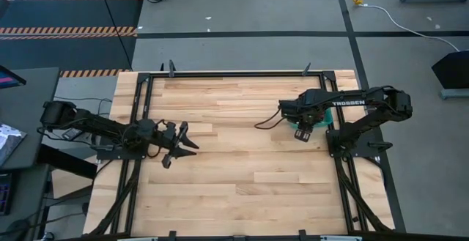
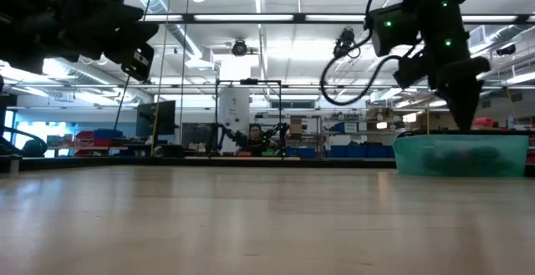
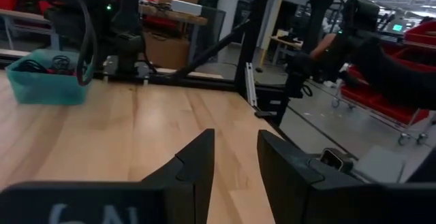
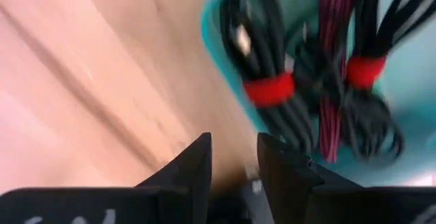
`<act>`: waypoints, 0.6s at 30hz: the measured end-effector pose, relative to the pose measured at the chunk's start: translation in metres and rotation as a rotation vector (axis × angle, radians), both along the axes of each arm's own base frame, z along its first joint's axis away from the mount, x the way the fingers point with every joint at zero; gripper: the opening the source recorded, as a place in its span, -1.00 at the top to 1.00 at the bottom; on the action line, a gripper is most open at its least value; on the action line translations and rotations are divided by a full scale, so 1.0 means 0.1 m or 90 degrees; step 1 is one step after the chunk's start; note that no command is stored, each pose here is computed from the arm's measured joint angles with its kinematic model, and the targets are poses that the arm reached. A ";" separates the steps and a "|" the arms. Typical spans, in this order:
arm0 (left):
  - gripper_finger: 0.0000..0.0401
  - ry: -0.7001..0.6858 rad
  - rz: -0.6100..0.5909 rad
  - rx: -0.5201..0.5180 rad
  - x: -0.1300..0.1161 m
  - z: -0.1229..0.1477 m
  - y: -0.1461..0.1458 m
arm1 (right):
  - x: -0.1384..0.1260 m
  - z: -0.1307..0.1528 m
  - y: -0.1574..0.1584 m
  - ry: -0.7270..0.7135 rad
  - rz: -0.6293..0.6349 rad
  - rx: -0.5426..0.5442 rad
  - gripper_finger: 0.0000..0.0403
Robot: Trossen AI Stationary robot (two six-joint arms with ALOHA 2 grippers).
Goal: Pick and place USB-C Cables
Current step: Move the bin from the top right to the center of the table
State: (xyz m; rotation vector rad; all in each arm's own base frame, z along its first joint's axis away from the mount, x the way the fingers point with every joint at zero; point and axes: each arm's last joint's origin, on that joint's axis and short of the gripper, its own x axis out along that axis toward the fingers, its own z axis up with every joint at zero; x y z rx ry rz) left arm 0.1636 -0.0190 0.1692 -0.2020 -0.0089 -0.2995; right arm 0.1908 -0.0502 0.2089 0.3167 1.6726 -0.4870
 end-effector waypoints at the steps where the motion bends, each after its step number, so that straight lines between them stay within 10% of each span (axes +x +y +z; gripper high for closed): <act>1: 0.41 0.000 -0.005 0.000 0.00 0.00 0.00 | -0.03 0.00 0.01 0.017 -0.002 0.009 0.38; 18: 0.41 0.003 -0.015 -0.013 0.00 0.00 -0.01 | 0.02 -0.19 -0.03 0.148 0.057 0.009 0.38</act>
